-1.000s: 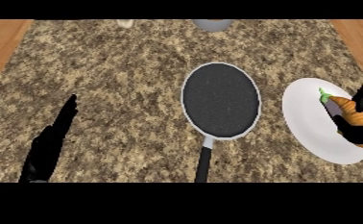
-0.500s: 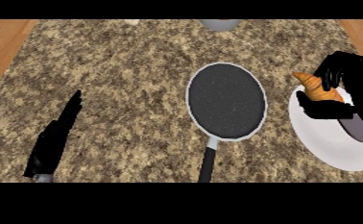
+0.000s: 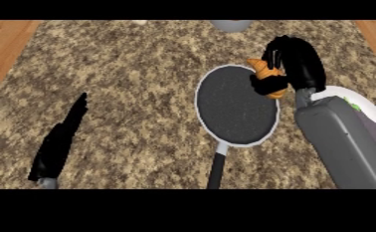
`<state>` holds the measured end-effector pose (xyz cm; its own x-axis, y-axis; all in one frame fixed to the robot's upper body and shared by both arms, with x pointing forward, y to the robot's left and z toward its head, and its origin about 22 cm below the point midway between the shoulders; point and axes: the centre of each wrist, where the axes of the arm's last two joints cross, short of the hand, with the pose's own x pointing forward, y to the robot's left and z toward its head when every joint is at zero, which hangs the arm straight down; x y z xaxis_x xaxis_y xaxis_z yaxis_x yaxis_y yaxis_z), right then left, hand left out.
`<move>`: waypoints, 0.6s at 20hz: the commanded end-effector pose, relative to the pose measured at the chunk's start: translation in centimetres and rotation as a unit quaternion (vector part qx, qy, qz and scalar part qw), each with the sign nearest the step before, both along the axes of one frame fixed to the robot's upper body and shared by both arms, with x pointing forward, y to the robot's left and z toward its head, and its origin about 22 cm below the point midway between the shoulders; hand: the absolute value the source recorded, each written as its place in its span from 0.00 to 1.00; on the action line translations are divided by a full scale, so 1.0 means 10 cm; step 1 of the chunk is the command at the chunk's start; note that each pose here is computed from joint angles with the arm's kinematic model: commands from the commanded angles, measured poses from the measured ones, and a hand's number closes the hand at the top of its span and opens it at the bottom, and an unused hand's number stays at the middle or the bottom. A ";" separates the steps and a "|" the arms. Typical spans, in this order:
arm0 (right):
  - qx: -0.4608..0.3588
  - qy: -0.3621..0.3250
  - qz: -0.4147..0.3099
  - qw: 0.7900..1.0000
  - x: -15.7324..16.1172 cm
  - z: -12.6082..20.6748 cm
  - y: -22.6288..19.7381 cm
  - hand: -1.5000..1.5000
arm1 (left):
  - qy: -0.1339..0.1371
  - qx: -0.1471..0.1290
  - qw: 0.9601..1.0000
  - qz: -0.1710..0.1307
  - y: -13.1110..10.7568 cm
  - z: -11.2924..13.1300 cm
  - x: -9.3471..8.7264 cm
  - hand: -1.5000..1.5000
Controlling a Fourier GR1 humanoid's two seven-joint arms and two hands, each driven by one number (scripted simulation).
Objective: Pick the croissant from the plate and place it in the pan
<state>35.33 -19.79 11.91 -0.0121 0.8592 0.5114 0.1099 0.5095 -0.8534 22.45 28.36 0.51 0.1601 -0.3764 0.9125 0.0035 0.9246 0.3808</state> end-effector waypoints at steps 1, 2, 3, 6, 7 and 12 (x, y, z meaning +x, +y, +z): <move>-0.011 0.047 0.020 0.999 0.32 -0.20 0.32 1.00 | -0.002 0.005 1.000 -0.007 -0.05 0.14 0.09 0.50; -0.005 0.050 0.023 0.998 0.23 -0.25 0.62 1.00 | 0.002 -0.001 1.000 0.000 -0.09 -0.01 0.01 0.50; -0.020 0.065 0.022 0.997 0.35 -0.40 0.45 1.00 | 0.003 -0.004 1.000 -0.007 0.04 -0.07 -0.04 0.50; -0.061 0.091 0.040 0.993 0.42 -0.71 0.60 1.00 | -0.002 -0.007 1.000 -0.007 -0.15 0.04 0.09 0.50; -0.064 0.102 0.041 0.992 0.46 -0.73 0.49 1.00 | -0.007 0.002 1.000 -0.003 -0.08 -0.10 -0.12 0.50; 0.117 0.217 0.015 0.969 0.42 -0.93 0.79 0.00 | -0.003 0.003 1.000 -0.006 0.01 0.09 0.05 0.50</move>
